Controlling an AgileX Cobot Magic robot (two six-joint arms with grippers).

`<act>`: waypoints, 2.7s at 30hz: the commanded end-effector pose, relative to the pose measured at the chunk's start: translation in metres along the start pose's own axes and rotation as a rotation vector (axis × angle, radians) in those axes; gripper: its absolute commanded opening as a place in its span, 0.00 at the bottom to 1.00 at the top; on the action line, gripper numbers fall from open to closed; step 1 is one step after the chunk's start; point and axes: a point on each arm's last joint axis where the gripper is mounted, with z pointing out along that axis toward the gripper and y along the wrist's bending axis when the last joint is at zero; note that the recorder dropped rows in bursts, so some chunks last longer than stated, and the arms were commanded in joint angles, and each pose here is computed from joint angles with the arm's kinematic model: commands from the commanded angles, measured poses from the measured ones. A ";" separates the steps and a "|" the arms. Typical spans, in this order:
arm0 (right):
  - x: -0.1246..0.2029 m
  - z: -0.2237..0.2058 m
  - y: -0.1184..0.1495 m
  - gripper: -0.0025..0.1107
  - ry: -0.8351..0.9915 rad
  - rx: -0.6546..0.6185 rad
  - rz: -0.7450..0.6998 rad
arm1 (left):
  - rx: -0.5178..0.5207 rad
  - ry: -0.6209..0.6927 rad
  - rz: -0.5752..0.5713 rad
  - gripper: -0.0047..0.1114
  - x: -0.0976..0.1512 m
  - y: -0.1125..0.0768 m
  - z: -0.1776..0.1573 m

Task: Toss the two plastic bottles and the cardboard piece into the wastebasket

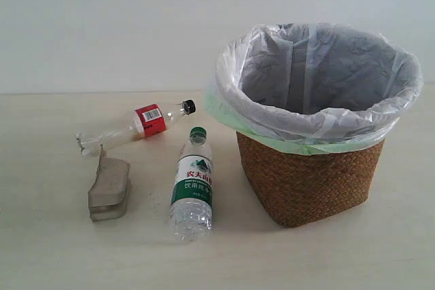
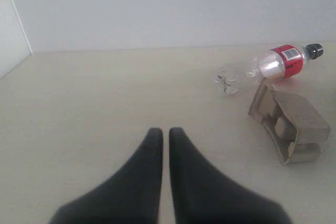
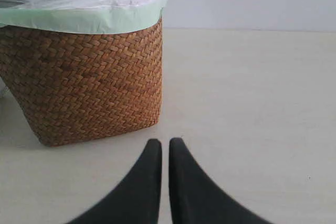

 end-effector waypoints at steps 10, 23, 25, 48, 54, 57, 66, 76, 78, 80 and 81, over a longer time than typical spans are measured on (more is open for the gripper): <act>-0.001 -0.001 0.000 0.04 -0.016 0.001 -0.012 | 0.001 0.002 -0.006 0.07 0.001 0.000 0.000; -0.001 -0.001 0.000 0.04 -0.016 0.001 -0.012 | -0.028 -0.245 0.042 0.07 -0.021 0.002 -0.003; -0.001 -0.001 0.000 0.04 -0.016 0.001 -0.012 | -0.033 -0.320 0.032 0.07 -0.028 0.002 -0.004; -0.001 -0.001 0.000 0.04 -0.016 0.001 -0.012 | 0.222 -0.715 -0.325 0.08 -0.155 -0.003 -0.035; -0.001 -0.001 0.000 0.04 -0.016 0.001 -0.012 | 0.316 -0.590 -0.318 0.51 -0.204 -0.010 -0.008; -0.001 -0.001 0.000 0.04 -0.016 0.001 -0.012 | 0.341 -0.493 -0.355 0.82 -0.215 -0.011 0.016; -0.001 -0.001 0.000 0.04 -0.016 0.001 -0.012 | 0.463 -0.073 -0.168 0.90 -0.220 -0.027 0.120; -0.001 -0.001 0.000 0.04 -0.016 0.001 -0.012 | 0.615 0.166 0.190 0.90 -0.168 -0.040 0.259; -0.001 -0.001 0.000 0.04 -0.016 0.001 -0.012 | 0.628 0.222 0.192 0.90 -0.148 -0.041 0.281; -0.001 -0.001 0.000 0.04 -0.016 0.001 -0.012 | 0.611 0.257 0.183 0.90 -0.137 -0.049 0.298; -0.001 -0.001 0.000 0.04 -0.016 0.001 -0.012 | 0.502 0.260 0.216 0.90 -0.136 -0.049 0.308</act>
